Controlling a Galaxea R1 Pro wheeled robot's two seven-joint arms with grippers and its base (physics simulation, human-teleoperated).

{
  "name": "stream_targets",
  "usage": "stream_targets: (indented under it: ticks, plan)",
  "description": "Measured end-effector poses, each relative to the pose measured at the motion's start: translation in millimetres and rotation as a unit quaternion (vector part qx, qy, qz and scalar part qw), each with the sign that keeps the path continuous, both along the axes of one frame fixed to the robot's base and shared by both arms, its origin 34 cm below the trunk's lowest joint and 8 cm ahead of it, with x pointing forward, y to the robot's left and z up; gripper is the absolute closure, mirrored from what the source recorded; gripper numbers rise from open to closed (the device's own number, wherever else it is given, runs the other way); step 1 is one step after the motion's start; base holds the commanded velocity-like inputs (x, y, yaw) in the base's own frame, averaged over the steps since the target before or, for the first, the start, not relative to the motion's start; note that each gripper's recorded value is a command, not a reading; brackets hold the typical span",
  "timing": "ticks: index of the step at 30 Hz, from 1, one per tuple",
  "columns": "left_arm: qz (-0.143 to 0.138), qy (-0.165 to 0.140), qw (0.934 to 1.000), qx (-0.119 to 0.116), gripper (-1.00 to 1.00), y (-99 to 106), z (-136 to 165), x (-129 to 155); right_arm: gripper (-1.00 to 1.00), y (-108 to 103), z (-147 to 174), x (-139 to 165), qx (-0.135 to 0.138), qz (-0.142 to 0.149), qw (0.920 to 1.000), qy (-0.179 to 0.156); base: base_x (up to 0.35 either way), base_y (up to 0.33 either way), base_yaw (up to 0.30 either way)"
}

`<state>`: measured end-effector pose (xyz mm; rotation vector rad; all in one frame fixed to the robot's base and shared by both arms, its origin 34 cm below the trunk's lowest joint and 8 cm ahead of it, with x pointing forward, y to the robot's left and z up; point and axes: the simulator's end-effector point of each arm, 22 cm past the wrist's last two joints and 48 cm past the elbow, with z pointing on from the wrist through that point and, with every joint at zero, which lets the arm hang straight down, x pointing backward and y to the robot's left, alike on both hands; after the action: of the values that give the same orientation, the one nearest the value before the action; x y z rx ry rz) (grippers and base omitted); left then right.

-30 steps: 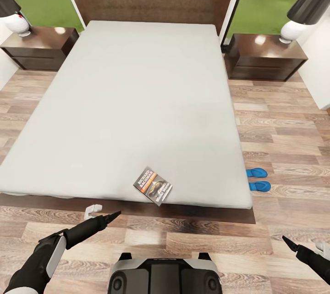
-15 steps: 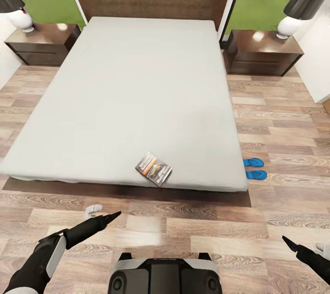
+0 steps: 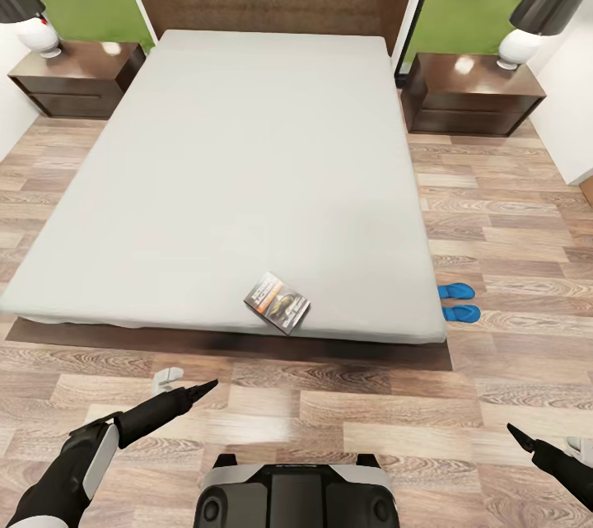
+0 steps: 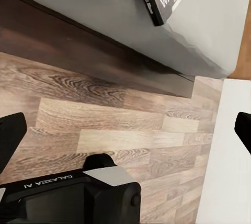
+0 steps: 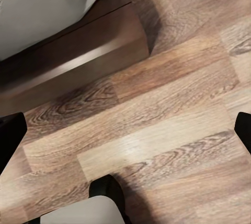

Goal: In the bedroom, move the book from the bed onto either nightstand, and place the two sandals side by side next to the bed.

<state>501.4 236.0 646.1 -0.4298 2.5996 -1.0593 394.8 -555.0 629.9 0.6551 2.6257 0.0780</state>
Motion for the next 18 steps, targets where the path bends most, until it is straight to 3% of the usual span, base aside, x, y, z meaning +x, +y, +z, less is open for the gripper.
stream_targets:
  ticks: [2,10,18]
  plan:
    - [0.004,0.021,0.9998,-0.004,-1.0,-1.4,-8.3,-15.2,-1.0,-0.1,0.0,0.0,0.0,0.0,1.0,0.0,0.0,0.213,0.0]
    - [0.005,0.026,0.9996,-0.004,-1.0,-2.1,-10.7,-19.4,-1.0,-0.3,0.0,-0.1,0.0,0.0,1.0,0.0,-0.012,0.275,0.0]
    - [0.005,0.026,0.9996,-0.004,-1.0,-2.8,-10.9,-19.5,-1.0,-0.7,0.0,-0.6,-0.001,-0.001,1.0,0.001,-0.02,0.058,0.0]
